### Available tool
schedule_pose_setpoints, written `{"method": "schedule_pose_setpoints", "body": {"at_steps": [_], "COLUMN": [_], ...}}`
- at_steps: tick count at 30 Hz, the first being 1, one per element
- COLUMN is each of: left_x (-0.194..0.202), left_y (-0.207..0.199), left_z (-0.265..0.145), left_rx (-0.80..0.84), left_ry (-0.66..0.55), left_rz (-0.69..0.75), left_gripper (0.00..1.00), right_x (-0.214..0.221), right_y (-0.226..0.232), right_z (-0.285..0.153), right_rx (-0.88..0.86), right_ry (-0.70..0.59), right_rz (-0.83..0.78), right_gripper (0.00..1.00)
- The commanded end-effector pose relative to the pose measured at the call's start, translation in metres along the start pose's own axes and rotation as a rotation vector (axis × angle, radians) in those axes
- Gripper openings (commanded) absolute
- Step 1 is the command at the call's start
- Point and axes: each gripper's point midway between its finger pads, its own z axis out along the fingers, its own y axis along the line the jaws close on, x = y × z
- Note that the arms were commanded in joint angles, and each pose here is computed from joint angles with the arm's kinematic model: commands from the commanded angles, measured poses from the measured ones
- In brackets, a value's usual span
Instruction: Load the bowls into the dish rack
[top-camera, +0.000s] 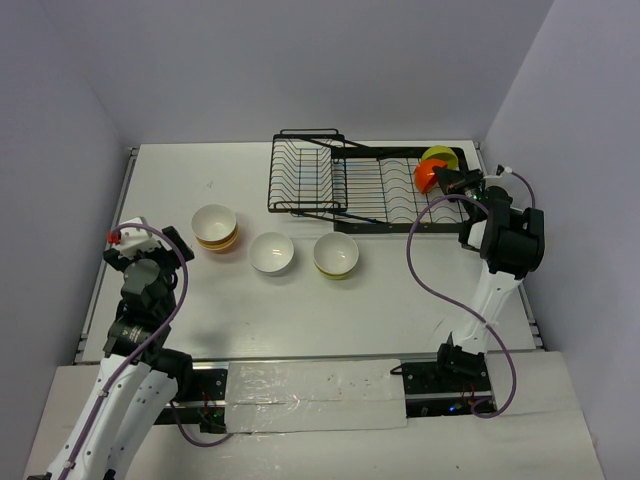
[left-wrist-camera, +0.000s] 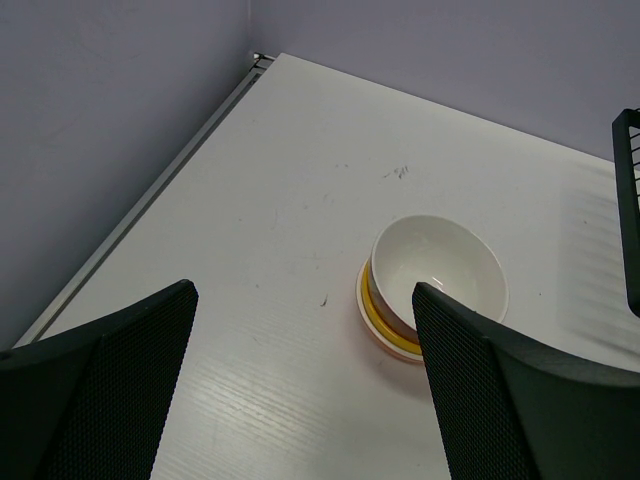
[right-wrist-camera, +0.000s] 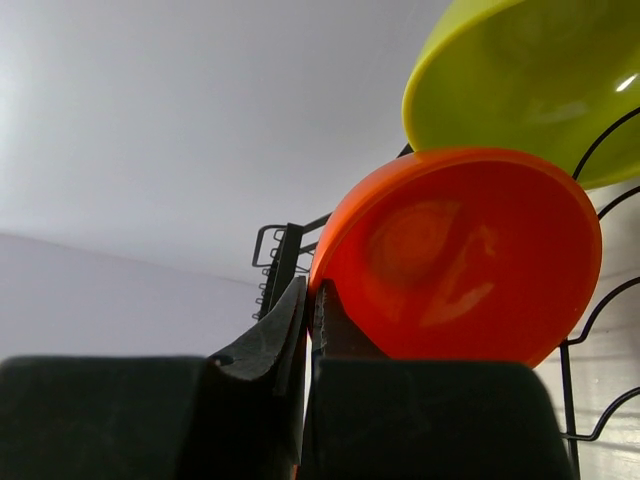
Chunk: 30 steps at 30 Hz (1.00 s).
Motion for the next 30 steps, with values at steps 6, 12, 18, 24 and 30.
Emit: {"method": "schedule_pose_setpoints", "body": {"at_steps": [6, 12, 18, 24, 30], "left_x": [-0.011, -0.012, -0.013, -0.013, -0.014], "left_y": [0.000, -0.001, 0.000, -0.001, -0.002], "left_z": [-0.001, -0.002, -0.002, -0.003, -0.003], "left_rx": [0.003, 0.006, 0.008, 0.012, 0.017], "left_ry": [-0.031, -0.032, -0.035, -0.039, -0.041], "left_rz": [-0.003, -0.002, -0.005, -0.007, -0.013], "left_gripper": [0.94, 0.94, 0.94, 0.94, 0.95], "right_x": [-0.020, -0.021, -0.023, -0.025, -0.026], "right_y": [0.019, 0.010, 0.003, 0.004, 0.011], "right_z": [0.003, 0.000, -0.002, -0.005, -0.009], "right_rx": [-0.073, -0.029, 0.017, 0.051, 0.065], "right_ry": [-0.088, -0.108, -0.129, -0.141, -0.143], "right_rz": [-0.077, -0.079, -0.081, -0.114, -0.153], "right_gripper": [0.00, 0.08, 0.18, 0.25, 0.38]}}
